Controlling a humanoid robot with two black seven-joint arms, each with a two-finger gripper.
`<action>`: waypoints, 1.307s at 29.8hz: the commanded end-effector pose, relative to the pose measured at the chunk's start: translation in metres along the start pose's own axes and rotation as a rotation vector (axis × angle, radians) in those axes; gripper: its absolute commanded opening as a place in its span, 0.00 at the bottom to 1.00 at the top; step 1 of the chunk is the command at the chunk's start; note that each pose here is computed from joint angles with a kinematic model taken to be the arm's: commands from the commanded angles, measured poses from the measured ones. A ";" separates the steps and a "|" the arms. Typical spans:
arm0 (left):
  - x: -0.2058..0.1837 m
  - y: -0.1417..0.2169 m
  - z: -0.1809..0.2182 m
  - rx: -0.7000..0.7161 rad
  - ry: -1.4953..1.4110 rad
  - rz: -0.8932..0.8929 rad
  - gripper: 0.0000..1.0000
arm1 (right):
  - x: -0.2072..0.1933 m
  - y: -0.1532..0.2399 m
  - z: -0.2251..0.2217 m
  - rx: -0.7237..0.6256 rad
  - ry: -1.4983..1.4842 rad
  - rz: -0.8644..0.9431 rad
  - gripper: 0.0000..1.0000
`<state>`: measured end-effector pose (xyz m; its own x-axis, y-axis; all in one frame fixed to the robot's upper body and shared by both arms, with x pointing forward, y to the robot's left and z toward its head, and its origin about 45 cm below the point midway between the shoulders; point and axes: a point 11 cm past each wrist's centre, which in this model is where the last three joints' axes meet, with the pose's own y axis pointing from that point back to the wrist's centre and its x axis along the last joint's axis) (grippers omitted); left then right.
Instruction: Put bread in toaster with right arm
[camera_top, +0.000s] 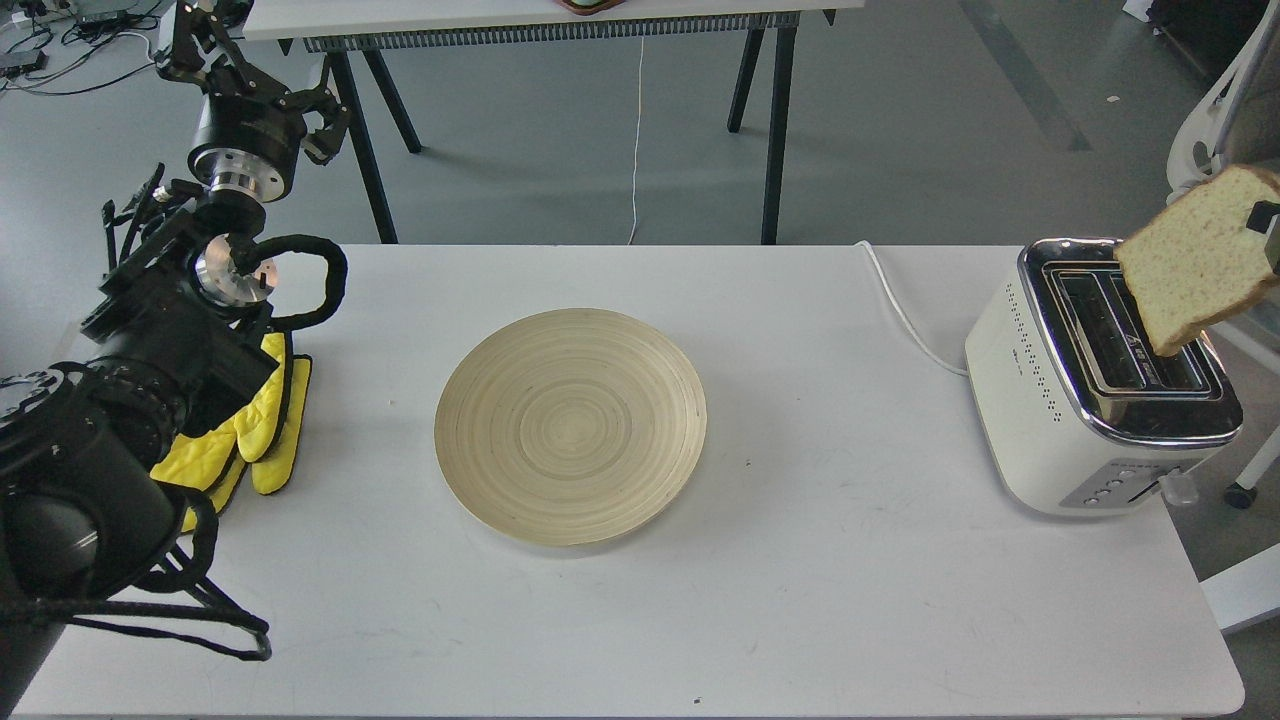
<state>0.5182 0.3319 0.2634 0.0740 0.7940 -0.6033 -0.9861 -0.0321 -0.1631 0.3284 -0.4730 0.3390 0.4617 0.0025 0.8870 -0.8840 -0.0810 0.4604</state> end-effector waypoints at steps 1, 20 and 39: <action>0.000 0.000 0.000 0.001 0.000 0.000 1.00 | -0.008 -0.007 -0.005 0.007 -0.011 -0.019 0.05; 0.000 0.000 0.000 0.000 -0.001 0.000 1.00 | -0.030 -0.030 -0.020 0.047 -0.115 -0.055 0.80; -0.001 0.000 -0.001 0.003 0.000 -0.001 1.00 | 0.093 -0.112 -0.093 0.439 -1.171 0.317 1.00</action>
<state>0.5183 0.3307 0.2631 0.0754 0.7942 -0.6030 -0.9864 -0.0293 -0.1620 0.4444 -0.3839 0.3720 0.2477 -0.8659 0.4346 -0.9685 -0.2333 0.0871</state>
